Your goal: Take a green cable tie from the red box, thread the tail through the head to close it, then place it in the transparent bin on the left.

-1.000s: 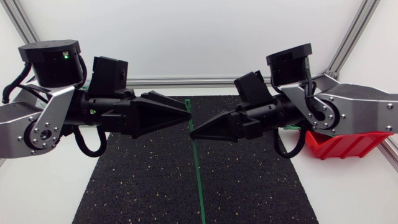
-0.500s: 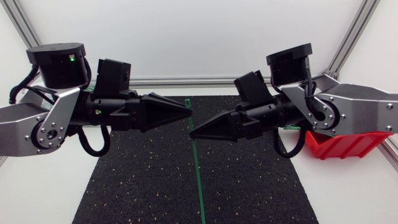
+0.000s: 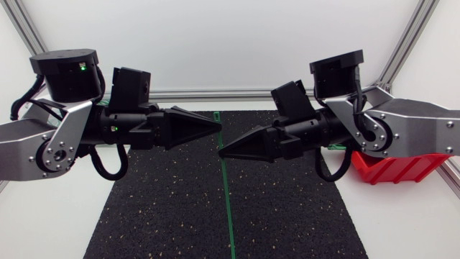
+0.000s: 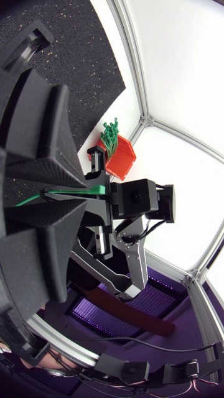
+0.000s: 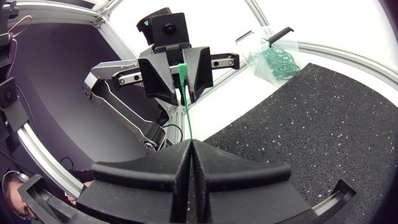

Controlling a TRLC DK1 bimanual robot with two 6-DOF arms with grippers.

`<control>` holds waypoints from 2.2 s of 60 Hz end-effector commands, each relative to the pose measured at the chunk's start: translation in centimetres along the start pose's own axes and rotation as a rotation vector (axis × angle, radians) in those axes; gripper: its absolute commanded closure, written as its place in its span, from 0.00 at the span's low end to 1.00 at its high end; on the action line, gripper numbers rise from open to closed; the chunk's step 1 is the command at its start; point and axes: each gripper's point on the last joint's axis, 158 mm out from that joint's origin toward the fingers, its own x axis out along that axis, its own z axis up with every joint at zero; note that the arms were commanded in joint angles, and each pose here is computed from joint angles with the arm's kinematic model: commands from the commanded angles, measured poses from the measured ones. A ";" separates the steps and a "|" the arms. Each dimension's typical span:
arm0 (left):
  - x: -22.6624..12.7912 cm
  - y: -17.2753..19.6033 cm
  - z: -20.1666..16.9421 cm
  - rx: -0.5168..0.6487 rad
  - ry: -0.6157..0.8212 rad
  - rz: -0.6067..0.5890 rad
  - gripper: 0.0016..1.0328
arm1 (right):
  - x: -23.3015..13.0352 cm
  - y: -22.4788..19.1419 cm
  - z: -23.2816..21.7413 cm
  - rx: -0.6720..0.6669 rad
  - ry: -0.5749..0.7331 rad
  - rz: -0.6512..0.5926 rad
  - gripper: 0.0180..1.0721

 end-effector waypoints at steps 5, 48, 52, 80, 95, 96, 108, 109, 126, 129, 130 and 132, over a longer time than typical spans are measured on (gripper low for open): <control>0.0 -0.1 0.4 -0.002 -0.010 0.000 0.90 | -0.4 0.0 -0.6 0.038 -0.004 0.000 0.94; 0.2 -0.4 0.4 -0.002 -0.013 0.005 0.96 | -0.1 0.4 -0.7 0.036 -0.005 0.009 0.94; 0.2 -0.2 0.5 -0.005 -0.014 0.010 0.96 | 0.1 0.3 -0.8 0.039 -0.001 0.010 0.95; -0.2 -0.4 1.4 -0.018 -0.034 0.018 0.96 | 0.5 0.2 -1.1 0.058 0.011 0.020 0.94; -2.1 0.1 2.9 -0.036 -0.079 0.065 0.96 | -2.0 -0.2 0.5 0.065 -0.040 -0.030 0.40; -2.3 0.1 3.0 -0.034 -0.083 0.070 0.96 | -2.2 -0.4 0.6 0.070 -0.043 -0.035 0.40; -4.1 1.0 3.8 -0.078 -0.123 0.116 0.96 | -3.8 -1.9 1.7 0.008 -0.070 -0.088 0.40; -4.3 1.1 4.0 -0.085 -0.128 0.122 0.96 | -3.9 -2.0 1.8 -0.018 -0.067 -0.093 0.37; -7.0 4.3 5.3 -0.229 -0.165 0.170 0.96 | -3.1 -3.5 -0.6 -0.287 0.085 -0.211 0.04; -7.4 4.9 5.4 -0.247 -0.170 0.178 0.96 | -3.0 -3.5 -0.7 -0.318 0.093 -0.207 0.04; -7.4 4.9 5.4 -0.248 -0.169 0.178 0.96 | -3.1 -3.5 -0.8 -0.328 0.096 -0.209 0.04; -7.6 5.3 5.4 -0.258 -0.171 0.184 0.96 | -3.0 -3.6 -0.9 -0.348 0.106 -0.208 0.04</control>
